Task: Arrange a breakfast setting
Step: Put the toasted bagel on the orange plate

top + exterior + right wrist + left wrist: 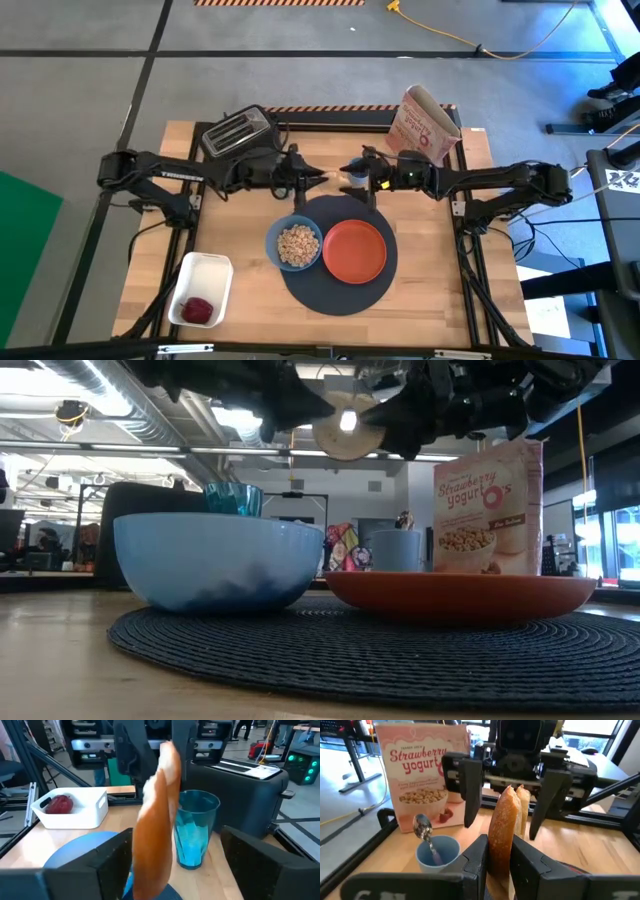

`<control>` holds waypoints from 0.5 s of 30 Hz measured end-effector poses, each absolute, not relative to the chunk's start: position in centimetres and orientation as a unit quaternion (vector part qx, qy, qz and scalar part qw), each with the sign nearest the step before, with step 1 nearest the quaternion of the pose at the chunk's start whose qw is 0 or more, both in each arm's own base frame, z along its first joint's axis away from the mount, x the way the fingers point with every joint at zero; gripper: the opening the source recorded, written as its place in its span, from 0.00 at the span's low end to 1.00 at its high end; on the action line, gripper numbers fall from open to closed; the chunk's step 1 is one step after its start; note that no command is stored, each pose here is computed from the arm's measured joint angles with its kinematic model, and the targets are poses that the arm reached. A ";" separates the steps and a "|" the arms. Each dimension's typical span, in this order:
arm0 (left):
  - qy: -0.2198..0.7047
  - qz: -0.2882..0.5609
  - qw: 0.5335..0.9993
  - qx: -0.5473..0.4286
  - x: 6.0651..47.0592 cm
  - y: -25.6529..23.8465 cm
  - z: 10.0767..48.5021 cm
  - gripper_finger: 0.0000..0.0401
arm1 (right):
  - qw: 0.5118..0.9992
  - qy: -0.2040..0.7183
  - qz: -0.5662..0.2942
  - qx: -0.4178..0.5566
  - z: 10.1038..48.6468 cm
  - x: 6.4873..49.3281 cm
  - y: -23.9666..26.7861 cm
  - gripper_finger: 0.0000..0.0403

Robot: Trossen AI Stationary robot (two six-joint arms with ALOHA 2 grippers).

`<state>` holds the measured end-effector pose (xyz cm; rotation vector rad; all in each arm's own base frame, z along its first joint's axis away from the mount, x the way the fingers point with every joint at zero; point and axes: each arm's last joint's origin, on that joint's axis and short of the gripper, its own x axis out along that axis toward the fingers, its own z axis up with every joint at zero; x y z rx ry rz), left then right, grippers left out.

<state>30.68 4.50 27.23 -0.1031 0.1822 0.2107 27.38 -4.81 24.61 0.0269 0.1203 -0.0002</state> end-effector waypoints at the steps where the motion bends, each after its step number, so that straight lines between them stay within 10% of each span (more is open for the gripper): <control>1: 0.093 0.105 0.989 -0.053 30.8 4.5 27.1 0.16 | 0.998 0.060 0.000 0.015 24.6 27.4 -4.8 0.67; 15: 0.088 0.140 0.985 -0.055 31.0 4.6 26.9 0.17 | 0.997 0.075 0.011 0.026 24.3 27.3 -4.8 0.14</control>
